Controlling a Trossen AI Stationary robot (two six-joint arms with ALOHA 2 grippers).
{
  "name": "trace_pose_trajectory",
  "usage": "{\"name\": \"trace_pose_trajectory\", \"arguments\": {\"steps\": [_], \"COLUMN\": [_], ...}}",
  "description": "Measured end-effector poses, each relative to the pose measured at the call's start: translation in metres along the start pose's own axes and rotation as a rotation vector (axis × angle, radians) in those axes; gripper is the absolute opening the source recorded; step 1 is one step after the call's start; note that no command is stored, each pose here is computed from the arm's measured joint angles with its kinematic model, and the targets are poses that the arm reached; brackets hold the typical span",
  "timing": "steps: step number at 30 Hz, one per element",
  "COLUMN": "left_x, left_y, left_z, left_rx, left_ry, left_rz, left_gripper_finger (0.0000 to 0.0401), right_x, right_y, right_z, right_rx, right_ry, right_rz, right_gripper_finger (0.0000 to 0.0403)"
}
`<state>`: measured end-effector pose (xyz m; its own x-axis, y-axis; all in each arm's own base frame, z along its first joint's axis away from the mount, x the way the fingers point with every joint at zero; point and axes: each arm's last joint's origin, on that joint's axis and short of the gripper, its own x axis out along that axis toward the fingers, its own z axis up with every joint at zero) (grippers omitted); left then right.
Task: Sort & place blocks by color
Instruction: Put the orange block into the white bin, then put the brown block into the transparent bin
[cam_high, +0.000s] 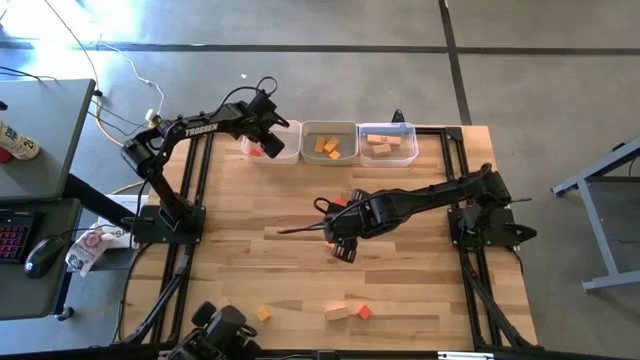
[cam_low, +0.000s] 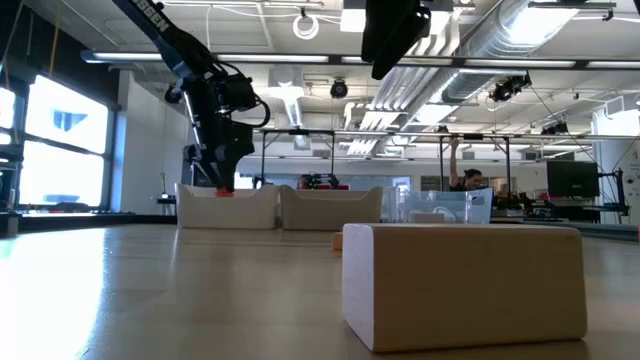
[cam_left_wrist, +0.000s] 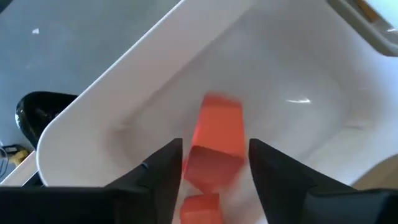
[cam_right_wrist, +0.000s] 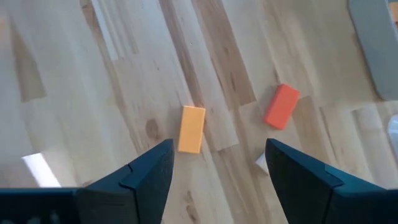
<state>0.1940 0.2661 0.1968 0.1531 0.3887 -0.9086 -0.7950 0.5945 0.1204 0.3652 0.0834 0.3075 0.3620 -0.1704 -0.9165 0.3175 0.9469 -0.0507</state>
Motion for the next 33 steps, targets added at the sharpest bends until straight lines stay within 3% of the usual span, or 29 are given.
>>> {"name": "trace_pose_trajectory", "arguments": {"steps": [7,16,25,33], "left_x": [-0.004,-0.046,-0.115,-0.152], "left_y": [0.0,-0.003,-0.042,-0.078], "left_z": [-0.002,-0.01,-0.032,-0.06], "left_rx": [-0.015,-0.045,0.012,0.079], "left_ry": [0.017,-0.019,-0.113,-0.116], "left_rz": [-0.002,-0.036,-0.124,-0.213], "left_gripper_finger": [0.0217,0.022,0.0219,0.0219], "right_x": [-0.003,-0.01,-0.021,-0.034], "right_y": [0.012,0.033,0.065,0.096], "right_z": [-0.007,-0.02,-0.035,-0.048], "right_rx": [-0.002,-0.002,-0.109,-0.252], "right_ry": [-0.001,0.002,-0.025,-0.135], "right_rz": [0.016,0.053,0.193,0.273], "right_gripper_finger": [0.024,0.024,0.024,0.024]}}
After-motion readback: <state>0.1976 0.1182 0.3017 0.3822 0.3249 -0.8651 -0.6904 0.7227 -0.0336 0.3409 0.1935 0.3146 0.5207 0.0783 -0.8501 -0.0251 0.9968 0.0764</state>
